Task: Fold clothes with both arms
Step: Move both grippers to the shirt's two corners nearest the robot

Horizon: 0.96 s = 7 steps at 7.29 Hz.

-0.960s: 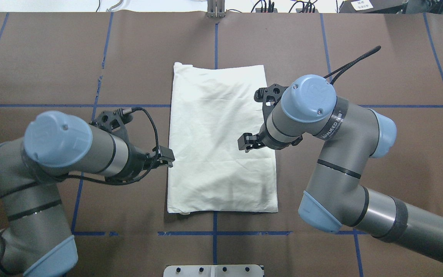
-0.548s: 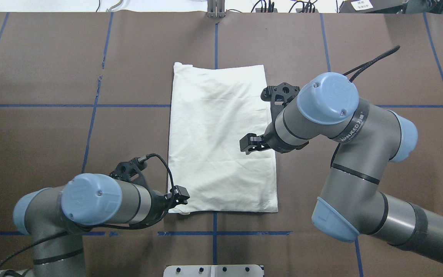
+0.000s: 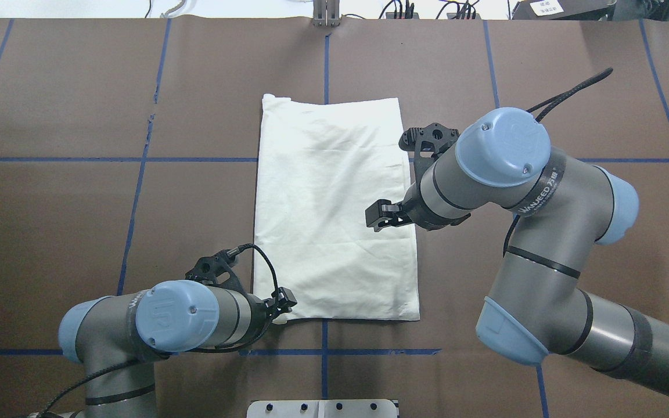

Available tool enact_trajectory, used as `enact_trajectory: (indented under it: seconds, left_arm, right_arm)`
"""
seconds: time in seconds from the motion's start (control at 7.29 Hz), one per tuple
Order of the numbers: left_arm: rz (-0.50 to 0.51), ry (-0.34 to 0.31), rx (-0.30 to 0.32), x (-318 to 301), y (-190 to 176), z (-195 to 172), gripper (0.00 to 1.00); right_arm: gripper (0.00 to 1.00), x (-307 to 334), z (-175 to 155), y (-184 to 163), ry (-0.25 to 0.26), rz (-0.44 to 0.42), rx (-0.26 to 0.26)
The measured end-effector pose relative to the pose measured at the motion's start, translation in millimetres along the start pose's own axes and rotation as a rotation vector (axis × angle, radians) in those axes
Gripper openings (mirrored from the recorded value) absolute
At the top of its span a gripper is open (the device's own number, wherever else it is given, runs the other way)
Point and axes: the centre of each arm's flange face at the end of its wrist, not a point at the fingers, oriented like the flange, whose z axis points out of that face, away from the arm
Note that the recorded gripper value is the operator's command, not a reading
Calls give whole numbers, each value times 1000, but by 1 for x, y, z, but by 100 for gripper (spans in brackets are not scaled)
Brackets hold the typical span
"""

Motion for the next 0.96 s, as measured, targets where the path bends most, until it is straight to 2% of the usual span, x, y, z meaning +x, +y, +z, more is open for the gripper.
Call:
enact_trajectory:
  seconds: [0.27,0.41,0.69,0.82,0.96]
  left_arm:
    - [-1,-20,11,-2,-1,3,78]
    - [-2,-26,13,-3,-1,4,69]
    - [-2,-30,14,-4,-1,5,19]
    - [-2,-30,15,-4,-2,5,1]
    - [-3,-29,17,-4,-2,5,0]
  right_arm:
    - [100,1,0,-1,1,7,1]
    - [100,1,1,-1,2,10,0]
    - [100,2,2,-1,5,13,-1]
    - [100,2,2,-1,6,14,-1]
    - [100,3,3,-1,7,15,-1]
